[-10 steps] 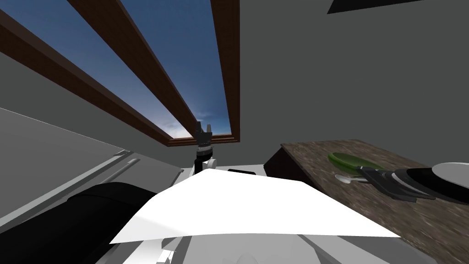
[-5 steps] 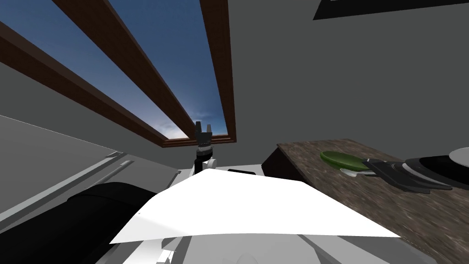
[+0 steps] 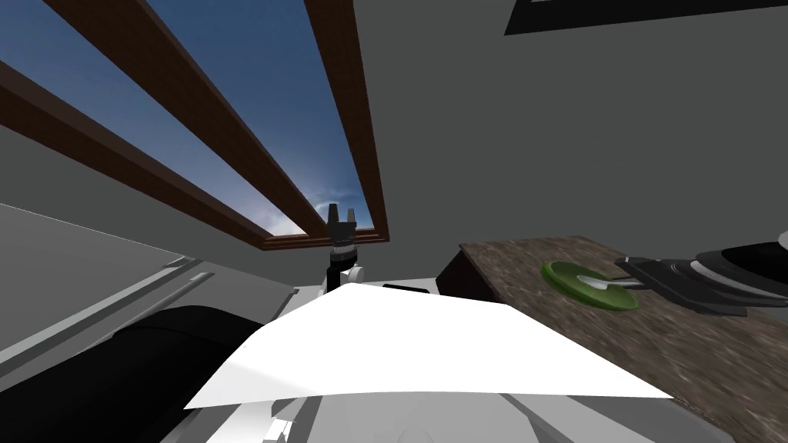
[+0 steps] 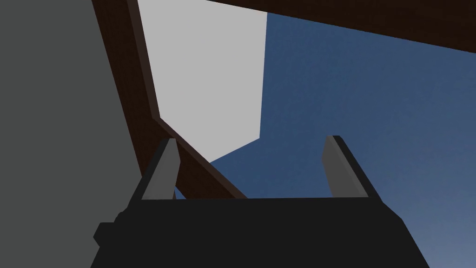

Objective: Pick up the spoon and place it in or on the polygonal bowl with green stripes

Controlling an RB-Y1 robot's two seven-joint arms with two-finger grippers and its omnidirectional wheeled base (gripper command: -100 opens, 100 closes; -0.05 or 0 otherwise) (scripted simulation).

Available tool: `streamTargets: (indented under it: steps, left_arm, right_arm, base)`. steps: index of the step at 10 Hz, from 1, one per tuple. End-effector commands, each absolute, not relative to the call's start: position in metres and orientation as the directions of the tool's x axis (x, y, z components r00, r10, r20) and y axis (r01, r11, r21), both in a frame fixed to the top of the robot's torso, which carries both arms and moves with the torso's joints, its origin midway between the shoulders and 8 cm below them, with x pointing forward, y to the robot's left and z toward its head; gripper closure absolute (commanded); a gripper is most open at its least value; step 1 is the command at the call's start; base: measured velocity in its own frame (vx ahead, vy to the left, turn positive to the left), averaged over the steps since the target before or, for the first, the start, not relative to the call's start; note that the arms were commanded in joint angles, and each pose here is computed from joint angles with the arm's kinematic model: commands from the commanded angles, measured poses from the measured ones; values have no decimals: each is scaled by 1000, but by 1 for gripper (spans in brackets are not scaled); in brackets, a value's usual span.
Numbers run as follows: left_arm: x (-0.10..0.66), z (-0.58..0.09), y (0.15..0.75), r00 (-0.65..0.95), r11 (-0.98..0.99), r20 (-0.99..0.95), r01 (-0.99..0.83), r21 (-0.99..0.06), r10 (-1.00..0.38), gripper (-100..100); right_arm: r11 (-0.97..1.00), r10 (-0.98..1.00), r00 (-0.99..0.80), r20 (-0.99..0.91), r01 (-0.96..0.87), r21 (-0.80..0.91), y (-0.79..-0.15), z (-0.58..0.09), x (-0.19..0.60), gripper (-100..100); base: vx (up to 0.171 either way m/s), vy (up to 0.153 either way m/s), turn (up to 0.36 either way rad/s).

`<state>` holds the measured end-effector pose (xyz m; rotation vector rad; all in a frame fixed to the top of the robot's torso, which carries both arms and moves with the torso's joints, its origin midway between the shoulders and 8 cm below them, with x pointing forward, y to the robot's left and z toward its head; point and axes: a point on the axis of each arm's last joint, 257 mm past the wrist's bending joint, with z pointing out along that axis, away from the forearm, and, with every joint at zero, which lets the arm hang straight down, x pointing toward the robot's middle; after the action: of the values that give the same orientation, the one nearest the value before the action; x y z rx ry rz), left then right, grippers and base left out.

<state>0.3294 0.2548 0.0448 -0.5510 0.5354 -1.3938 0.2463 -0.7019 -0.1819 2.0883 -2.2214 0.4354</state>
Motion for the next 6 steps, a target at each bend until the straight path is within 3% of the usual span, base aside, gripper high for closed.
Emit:
streamTargets:
  steps: [1, 3, 5, 6]
  left_arm:
    - [329, 45, 255, 102, 95, -27, 757, -647, -994, 0]
    - [329, 45, 255, 102, 95, -27, 757, -647, -994, 0]
    - [329, 45, 255, 103, 96, -27, 757, -647, -994, 0]
    - [329, 45, 255, 102, 95, -27, 757, -647, -994, 0]
  right_arm:
    - [41, -971, -73, 230, -989, -144, -697, -172, 247, 100]
    - [43, -972, -72, 224, -991, -129, -693, -168, 245, 100]
    - [43, -972, -72, 225, -991, -129, -693, -168, 245, 100]
    - [44, -972, -72, 225, -991, -129, -693, -168, 245, -100]
  base:
    - [93, -116, 28]
    - [71, -117, 26]
    - [11, -61, 10]
    - [2, -7, 1]
